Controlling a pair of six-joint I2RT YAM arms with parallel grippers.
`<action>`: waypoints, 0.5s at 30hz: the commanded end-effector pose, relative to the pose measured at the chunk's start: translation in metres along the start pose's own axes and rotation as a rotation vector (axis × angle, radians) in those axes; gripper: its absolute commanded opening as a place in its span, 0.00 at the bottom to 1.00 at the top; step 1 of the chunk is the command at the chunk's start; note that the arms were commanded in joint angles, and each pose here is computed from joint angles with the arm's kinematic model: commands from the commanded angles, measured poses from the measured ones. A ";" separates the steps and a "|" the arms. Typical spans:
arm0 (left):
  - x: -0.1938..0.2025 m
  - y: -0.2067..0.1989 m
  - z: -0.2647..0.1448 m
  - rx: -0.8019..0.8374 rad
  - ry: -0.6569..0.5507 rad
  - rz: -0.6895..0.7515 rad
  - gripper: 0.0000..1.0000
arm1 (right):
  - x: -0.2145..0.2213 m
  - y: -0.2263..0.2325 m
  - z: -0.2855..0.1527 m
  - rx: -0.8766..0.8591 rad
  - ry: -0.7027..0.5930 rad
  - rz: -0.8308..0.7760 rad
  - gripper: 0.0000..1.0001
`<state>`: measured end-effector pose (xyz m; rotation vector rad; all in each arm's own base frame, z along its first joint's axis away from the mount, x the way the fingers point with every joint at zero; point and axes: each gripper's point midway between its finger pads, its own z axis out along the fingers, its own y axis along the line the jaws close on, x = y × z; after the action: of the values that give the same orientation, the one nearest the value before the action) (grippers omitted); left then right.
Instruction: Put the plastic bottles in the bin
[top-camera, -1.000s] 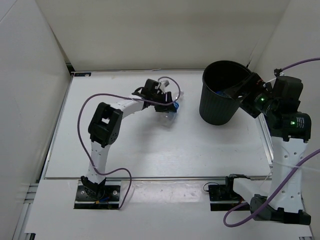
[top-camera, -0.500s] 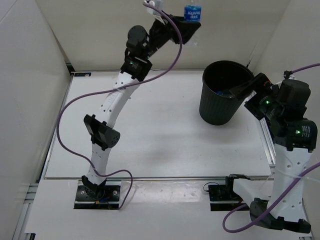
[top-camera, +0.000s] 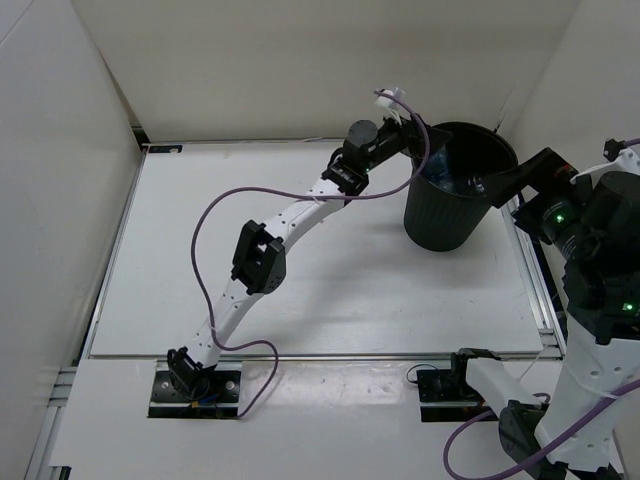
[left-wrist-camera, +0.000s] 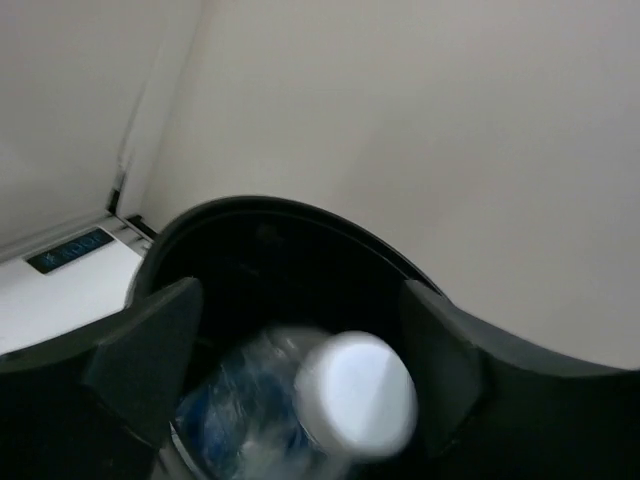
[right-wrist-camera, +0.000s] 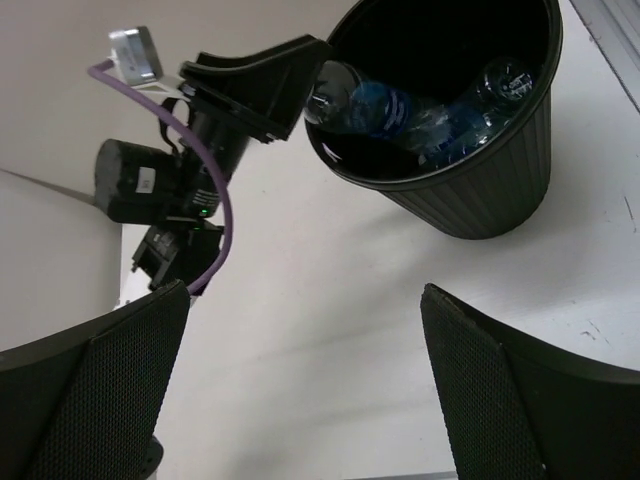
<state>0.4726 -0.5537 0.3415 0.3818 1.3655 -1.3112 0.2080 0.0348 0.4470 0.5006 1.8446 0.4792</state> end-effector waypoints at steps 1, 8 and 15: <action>-0.073 -0.057 -0.006 0.061 -0.109 0.042 1.00 | 0.002 -0.007 0.004 0.028 0.016 -0.032 1.00; -0.134 -0.057 -0.040 -0.037 -0.102 0.180 1.00 | 0.013 -0.021 0.017 0.095 0.080 -0.032 1.00; -0.231 -0.078 -0.161 -0.331 -0.137 0.483 1.00 | 0.039 -0.025 0.038 0.070 0.222 -0.068 1.00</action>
<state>0.4345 -0.4266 0.4440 0.4262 1.3947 -0.9356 0.2344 0.0296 0.3930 0.5257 2.0784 0.3999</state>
